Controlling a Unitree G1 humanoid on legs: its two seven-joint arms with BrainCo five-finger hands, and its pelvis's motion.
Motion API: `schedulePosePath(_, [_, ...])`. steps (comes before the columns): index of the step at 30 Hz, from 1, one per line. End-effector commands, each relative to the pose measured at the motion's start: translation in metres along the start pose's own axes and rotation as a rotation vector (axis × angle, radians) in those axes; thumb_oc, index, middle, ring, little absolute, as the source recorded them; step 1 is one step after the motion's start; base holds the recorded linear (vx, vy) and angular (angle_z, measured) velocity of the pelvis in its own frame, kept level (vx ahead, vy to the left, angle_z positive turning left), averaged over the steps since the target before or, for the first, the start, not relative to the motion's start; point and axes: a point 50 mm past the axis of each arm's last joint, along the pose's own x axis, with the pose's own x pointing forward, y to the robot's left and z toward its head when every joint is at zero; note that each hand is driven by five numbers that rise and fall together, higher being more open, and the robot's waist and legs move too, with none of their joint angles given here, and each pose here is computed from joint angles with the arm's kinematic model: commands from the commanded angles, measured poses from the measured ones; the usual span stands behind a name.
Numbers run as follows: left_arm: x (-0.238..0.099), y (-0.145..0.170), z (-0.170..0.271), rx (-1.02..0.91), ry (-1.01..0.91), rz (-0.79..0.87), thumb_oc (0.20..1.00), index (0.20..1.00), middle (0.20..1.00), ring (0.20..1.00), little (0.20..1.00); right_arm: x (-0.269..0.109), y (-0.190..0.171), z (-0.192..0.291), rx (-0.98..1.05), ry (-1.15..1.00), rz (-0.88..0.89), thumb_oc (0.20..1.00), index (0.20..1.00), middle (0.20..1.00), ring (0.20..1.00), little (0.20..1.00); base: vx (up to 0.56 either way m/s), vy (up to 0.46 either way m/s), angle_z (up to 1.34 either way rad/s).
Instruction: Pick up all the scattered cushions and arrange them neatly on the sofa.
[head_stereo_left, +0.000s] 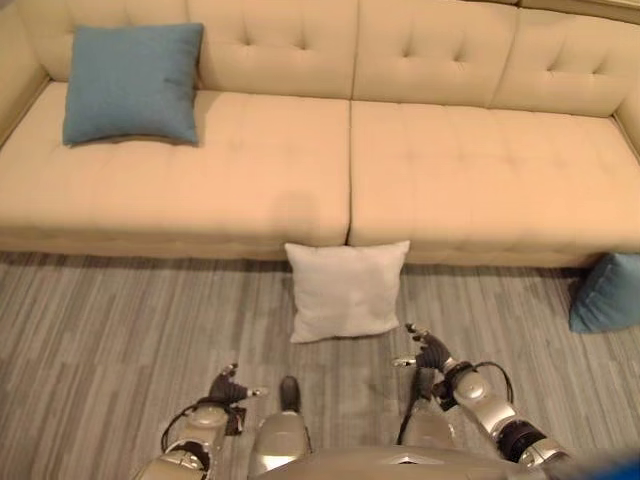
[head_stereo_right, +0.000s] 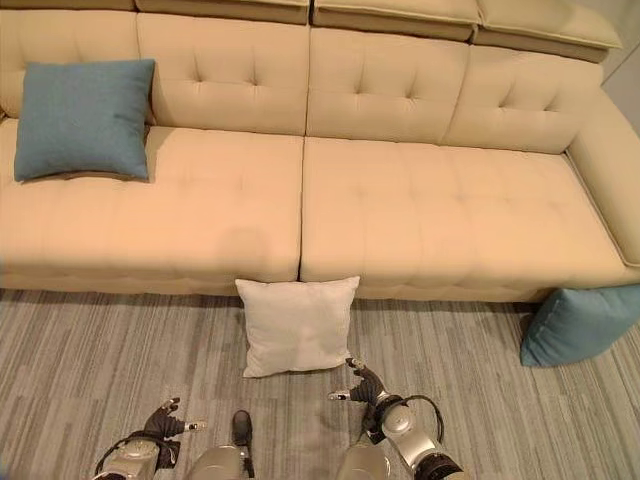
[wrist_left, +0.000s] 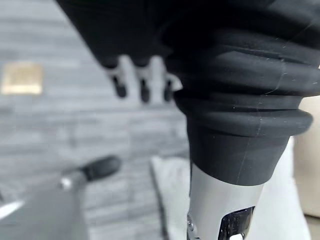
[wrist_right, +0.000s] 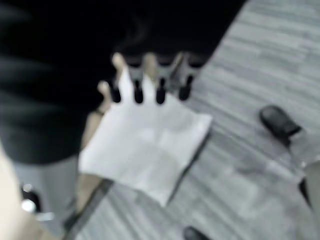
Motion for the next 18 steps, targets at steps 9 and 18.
schedulePosePath(9, [0.000, -0.018, 0.015, 0.022, -0.087, -0.062, 1.000, 1.000, 1.000, 1.000, 1.000, 0.002, -0.025, 0.010, 0.008, -0.052, -0.080, 1.000, 1.000, 1.000, 1.000, 1.000, 0.01, -0.116, 0.28])
schedulePosePath(18, [-0.002, -0.021, 0.011, 0.034, -0.080, -0.080, 1.000, 1.000, 1.000, 1.000, 1.000, 0.002, -0.022, 0.008, 0.017, -0.046, -0.079, 1.000, 1.000, 1.000, 1.000, 1.000, 0.06, 0.073, 0.07])
